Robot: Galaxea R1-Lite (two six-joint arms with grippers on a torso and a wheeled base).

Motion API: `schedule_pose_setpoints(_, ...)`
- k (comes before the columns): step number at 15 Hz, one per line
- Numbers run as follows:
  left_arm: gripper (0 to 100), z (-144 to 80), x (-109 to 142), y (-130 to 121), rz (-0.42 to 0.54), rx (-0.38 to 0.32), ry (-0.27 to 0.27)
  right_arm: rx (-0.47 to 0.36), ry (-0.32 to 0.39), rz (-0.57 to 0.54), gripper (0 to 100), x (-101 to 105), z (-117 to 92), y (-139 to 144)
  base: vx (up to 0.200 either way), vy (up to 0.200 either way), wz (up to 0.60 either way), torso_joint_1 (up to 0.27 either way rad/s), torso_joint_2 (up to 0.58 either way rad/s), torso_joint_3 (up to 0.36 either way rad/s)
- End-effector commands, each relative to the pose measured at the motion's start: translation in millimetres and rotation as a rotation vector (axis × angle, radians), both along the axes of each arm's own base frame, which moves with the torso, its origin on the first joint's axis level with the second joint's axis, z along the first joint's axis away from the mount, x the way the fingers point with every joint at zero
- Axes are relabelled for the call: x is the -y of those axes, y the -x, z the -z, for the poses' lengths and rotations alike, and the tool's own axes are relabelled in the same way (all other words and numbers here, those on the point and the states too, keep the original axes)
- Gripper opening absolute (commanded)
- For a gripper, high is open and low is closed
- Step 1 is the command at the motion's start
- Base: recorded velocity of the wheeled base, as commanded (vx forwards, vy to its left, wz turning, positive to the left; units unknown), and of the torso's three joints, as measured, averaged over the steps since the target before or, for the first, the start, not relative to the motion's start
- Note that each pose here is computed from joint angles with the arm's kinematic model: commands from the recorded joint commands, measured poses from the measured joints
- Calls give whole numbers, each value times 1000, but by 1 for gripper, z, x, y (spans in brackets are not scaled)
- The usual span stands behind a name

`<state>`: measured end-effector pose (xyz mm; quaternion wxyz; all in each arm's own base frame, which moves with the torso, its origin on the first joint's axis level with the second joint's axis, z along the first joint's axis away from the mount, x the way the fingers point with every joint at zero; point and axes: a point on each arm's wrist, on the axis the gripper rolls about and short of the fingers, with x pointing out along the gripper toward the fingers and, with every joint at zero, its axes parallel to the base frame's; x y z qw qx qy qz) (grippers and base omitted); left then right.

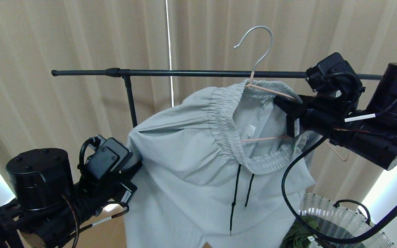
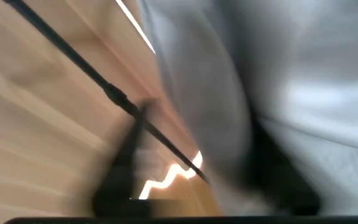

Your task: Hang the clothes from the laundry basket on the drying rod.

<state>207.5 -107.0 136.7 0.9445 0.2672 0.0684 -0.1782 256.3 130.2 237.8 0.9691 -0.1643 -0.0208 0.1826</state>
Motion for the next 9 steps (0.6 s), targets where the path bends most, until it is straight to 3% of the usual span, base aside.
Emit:
schedule_pose_setpoints(1, 0, 9, -17, 0, -66, -31, -30, -4, 4, 24, 0, 5, 1, -3, 0, 0, 0, 0, 0, 0)
schedule_pose_setpoints(2, 0, 15, -32, 0, -120, -38, -60, -10, 8, 70, 0, 17, 3, -7, 0, 0, 0, 0, 0, 0)
schedule_pose_setpoints(3, 0, 16, -40, 0, -152, -22, -57, -17, 12, 84, 0, 20, 4, -8, 0, 0, 0, 0, 0, 0)
schedule_pose_setpoints(5, 0, 15, -42, -3, -166, 11, -42, -21, 13, 90, 0, 22, 4, -8, 0, 0, 0, 0, 0, 0)
schedule_pose_setpoints(9, 0, 17, -38, -4, -152, 5, -41, -35, 22, 88, 0, 22, 8, -7, 0, 0, 0, 0, 0, 0)
